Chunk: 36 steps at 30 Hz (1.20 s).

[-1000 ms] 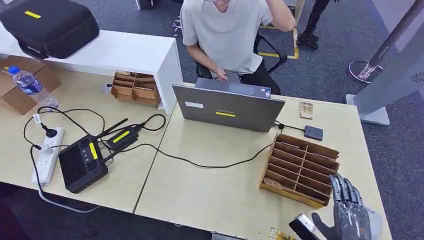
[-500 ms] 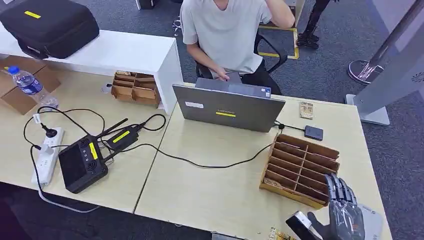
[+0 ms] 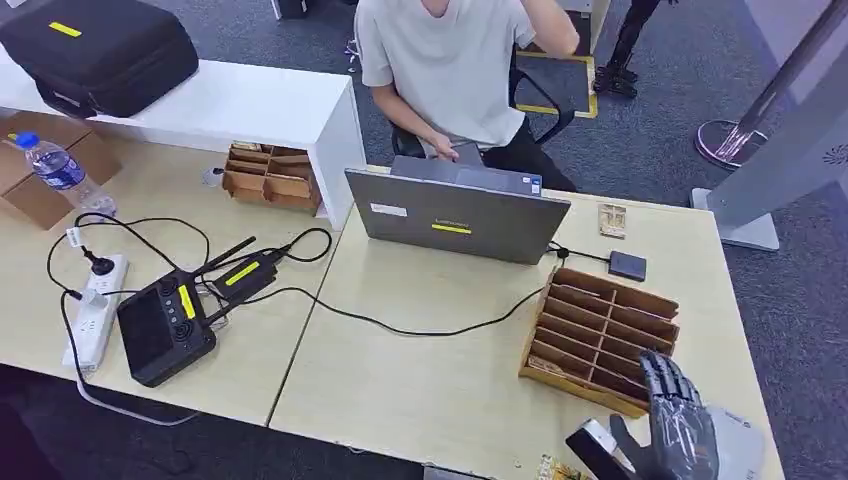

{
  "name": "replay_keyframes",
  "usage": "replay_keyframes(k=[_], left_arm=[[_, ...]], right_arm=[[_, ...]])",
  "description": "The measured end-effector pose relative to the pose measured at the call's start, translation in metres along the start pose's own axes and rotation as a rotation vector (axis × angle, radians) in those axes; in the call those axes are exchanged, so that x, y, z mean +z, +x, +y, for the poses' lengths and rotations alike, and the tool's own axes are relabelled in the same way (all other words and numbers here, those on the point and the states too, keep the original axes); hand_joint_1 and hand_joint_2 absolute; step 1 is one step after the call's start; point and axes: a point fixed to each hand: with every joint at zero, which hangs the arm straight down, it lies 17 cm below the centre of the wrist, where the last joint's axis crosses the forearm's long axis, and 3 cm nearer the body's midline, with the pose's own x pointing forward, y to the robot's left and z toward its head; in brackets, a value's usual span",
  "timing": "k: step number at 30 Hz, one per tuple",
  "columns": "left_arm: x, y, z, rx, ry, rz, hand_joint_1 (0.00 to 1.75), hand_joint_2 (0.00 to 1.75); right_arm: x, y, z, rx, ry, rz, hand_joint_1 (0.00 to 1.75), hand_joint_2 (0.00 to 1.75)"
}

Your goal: Pass the card to the sensor for recognition and then transmit it.

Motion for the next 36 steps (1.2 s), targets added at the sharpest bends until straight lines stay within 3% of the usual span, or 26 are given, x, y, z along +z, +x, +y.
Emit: replay_keyframes(k=[36], left_arm=[[-0.0008,0.0078,0.002,-0.011,0.009,-0.037,0.0,1.75]], right_arm=[[-0.0078,0.0058,0.0019,-0.009,-0.003,-0.018,1.75,1.75]])
